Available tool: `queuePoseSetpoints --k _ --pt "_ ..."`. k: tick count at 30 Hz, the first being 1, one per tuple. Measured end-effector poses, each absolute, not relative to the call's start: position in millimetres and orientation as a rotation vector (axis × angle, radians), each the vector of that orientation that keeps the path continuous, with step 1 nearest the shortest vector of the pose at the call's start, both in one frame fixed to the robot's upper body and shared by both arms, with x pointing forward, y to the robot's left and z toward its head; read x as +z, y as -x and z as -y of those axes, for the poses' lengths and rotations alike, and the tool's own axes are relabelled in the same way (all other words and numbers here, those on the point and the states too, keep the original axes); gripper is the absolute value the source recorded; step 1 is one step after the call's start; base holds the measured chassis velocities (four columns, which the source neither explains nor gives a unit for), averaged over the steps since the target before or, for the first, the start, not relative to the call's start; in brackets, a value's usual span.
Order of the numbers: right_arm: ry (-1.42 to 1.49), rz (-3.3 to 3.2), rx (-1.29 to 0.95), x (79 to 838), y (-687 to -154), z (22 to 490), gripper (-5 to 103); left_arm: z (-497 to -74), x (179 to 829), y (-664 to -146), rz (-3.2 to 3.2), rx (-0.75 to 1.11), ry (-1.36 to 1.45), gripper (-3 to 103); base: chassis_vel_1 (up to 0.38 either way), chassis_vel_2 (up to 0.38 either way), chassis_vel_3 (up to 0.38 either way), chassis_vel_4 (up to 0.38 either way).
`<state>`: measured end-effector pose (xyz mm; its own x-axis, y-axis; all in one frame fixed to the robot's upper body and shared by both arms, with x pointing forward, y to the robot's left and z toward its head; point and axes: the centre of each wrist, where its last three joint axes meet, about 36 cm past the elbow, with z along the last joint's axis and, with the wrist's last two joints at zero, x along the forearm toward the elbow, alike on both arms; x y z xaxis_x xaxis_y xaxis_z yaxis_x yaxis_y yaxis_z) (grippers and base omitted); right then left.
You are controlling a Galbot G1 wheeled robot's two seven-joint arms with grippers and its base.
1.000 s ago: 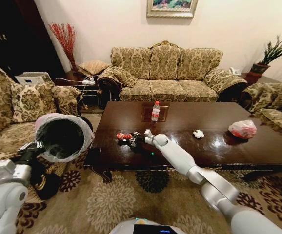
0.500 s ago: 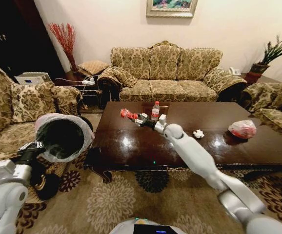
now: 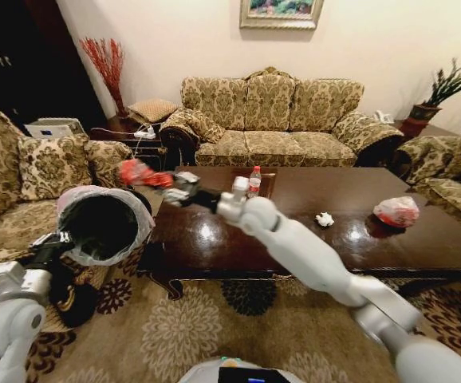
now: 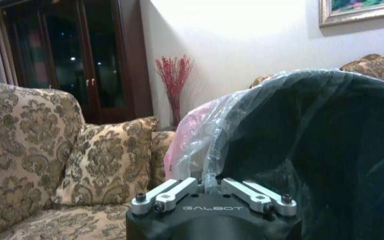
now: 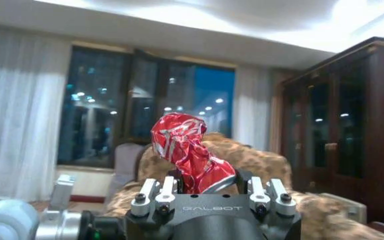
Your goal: Move to the front of the table and place the trash on the table into the trash bin.
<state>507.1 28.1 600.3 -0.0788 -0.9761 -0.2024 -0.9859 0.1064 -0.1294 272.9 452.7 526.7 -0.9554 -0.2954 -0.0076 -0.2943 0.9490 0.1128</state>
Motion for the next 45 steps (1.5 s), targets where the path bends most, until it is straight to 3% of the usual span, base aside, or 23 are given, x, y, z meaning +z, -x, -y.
queuePoseSetpoints --k 8,18,22,25,31,33,36,45 --pt "2.030 -2.095 -0.062 583.3 -510.5 -99.5 44 -452.8 526.7 -272.9 3.092 -0.177 -0.468 0 0.000 0.000 0.000 0.000" --pt "1.967 -2.128 -0.204 560.2 -525.9 -110.6 41 -452.8 526.7 -272.9 3.092 -0.177 -0.468 0 0.000 0.000 0.000 0.000" --pt "1.962 -2.130 -0.206 557.2 -525.8 -114.3 50 -452.8 526.7 -272.9 3.092 -0.177 -0.469 0 0.000 0.000 0.000 0.000" --pt "1.956 -2.123 -0.211 556.6 -524.5 -117.7 68 -452.7 526.7 -273.0 3.092 -0.177 -0.469 0 0.000 0.000 0.000 0.000" --pt "1.941 -2.121 -0.227 556.8 -526.0 -117.8 84 -452.8 526.6 -273.0 3.092 -0.177 -0.471 0 0.000 0.000 0.000 0.000" --pt "1.922 -2.138 -0.240 557.7 -531.0 -114.3 94 -452.5 526.7 -272.8 3.093 -0.176 -0.462 0 0.000 0.000 0.000 0.000" --pt "1.914 -2.137 -0.243 559.8 -532.5 -112.6 99 -452.8 526.5 -272.9 3.092 -0.176 -0.467 0 0.000 0.000 0.000 0.000" --pt "1.853 -2.130 -0.139 571.1 -536.8 -95.8 100 -452.8 526.6 -272.9 3.092 -0.176 -0.467 0 0.000 0.000 0.000 0.000"
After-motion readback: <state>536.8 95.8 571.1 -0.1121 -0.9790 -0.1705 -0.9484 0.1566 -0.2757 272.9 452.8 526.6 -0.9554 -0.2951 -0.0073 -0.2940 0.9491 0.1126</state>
